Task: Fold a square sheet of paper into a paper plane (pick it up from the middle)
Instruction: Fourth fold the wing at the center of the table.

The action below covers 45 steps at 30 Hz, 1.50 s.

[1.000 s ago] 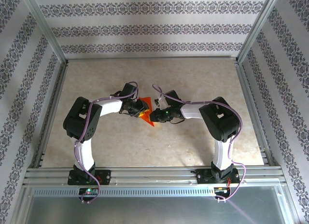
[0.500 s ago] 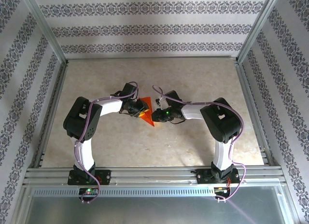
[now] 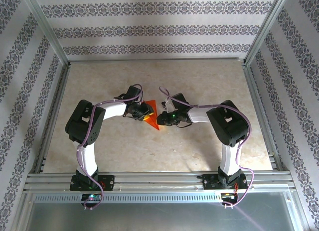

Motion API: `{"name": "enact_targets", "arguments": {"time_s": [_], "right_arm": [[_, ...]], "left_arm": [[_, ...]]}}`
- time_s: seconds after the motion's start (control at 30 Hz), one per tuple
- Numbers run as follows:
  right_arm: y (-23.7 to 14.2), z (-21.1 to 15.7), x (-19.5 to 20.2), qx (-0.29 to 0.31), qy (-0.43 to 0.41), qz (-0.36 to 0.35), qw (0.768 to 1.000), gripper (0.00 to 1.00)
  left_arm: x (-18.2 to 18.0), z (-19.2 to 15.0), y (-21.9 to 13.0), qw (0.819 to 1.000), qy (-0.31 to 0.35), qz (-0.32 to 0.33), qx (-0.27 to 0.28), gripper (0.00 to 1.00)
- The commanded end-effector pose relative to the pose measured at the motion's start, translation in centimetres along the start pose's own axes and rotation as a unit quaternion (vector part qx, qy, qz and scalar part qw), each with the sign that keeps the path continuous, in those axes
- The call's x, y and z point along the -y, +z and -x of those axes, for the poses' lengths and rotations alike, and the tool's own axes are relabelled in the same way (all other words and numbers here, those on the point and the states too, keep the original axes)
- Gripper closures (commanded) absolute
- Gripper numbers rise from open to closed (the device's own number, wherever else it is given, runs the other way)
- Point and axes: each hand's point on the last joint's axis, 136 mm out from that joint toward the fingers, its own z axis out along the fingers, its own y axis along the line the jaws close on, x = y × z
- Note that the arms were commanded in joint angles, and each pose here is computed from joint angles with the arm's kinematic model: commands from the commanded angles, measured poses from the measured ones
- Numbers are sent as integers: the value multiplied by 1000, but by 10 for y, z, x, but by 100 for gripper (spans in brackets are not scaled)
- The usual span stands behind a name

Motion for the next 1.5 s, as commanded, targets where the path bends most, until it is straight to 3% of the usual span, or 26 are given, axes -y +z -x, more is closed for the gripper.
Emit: {"name": "enact_targets", "arguments": {"time_s": [0.0, 0.47, 0.9, 1.47], "right_arm": [[-1, -9, -1, -13, 14, 13, 1000, 85], [-7, -26, -2, -26, 16, -3, 1000, 84], [0, -34, 9, -39, 33, -21, 998, 90], [-15, 1, -10, 3, 26, -2, 1000, 79]], "left_arm": [[-67, -22, 20, 992, -46, 113, -29, 65], [-74, -23, 23, 990, -51, 127, -34, 66], [-80, -26, 25, 988, -42, 141, -47, 67], [-98, -36, 25, 981, -30, 180, -73, 60]]}}
